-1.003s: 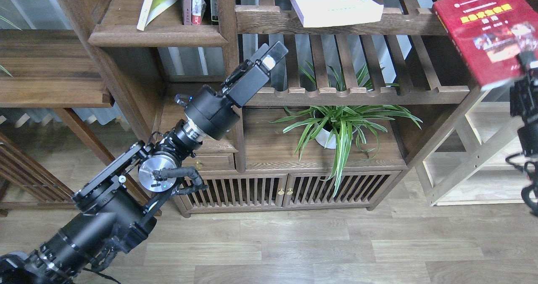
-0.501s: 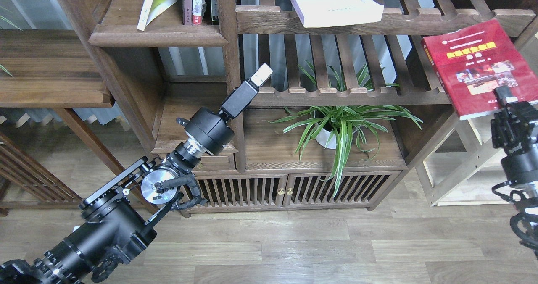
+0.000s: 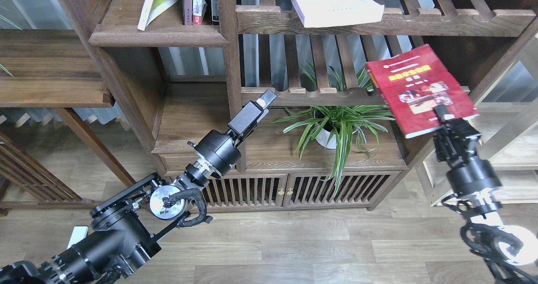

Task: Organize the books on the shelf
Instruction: 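Lower the red book toward the middle shelf near the left gripper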

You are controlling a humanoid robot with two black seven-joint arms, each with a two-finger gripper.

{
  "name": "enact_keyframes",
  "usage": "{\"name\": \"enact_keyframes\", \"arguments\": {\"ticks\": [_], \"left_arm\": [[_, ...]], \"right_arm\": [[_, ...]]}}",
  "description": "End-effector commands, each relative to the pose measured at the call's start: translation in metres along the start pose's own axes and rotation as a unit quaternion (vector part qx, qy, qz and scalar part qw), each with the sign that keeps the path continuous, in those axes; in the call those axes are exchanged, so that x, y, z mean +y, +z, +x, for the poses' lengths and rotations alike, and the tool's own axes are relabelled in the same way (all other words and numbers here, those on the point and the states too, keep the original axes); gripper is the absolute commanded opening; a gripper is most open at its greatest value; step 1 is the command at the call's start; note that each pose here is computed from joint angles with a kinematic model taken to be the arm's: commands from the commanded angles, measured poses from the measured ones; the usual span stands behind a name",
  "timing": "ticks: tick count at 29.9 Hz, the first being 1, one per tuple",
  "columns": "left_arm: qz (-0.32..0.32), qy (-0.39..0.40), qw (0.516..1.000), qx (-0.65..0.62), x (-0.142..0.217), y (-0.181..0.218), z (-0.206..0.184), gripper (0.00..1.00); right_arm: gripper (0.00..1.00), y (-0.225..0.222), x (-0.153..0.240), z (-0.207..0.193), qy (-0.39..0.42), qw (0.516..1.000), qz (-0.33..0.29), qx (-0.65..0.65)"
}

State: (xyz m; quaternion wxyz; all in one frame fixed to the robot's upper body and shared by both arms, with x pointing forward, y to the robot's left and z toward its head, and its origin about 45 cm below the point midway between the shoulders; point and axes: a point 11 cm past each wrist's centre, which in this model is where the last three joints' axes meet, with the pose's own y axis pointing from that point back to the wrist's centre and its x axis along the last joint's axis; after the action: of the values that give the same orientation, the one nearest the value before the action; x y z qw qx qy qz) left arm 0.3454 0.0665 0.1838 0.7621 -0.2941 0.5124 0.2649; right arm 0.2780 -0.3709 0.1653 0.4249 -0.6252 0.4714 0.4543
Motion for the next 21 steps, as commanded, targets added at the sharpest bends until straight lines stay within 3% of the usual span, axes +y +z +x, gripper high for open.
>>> {"name": "enact_keyframes", "arguments": {"ticks": [1, 6, 11, 21], "left_arm": [[-0.009, 0.001, 1.000, 0.020, 0.000, 0.002, 0.000, 0.98], [-0.018, 0.007, 0.998, 0.062, 0.001, 0.004, 0.002, 0.98], [0.018, 0.018, 0.994, 0.109, 0.007, -0.005, 0.011, 0.98], [0.021, 0.033, 0.992, 0.117, 0.015, -0.009, 0.021, 0.94]], "right_arm": [[0.04, 0.029, -0.004, 0.006, 0.000, 0.999, -0.019, -0.026], [0.05, 0.055, -0.006, 0.010, 0.001, 0.998, -0.039, -0.046], [0.05, 0.071, -0.005, 0.014, 0.006, 0.997, -0.057, -0.054], [0.05, 0.121, -0.018, 0.008, -0.009, 0.990, -0.107, -0.089]]}}
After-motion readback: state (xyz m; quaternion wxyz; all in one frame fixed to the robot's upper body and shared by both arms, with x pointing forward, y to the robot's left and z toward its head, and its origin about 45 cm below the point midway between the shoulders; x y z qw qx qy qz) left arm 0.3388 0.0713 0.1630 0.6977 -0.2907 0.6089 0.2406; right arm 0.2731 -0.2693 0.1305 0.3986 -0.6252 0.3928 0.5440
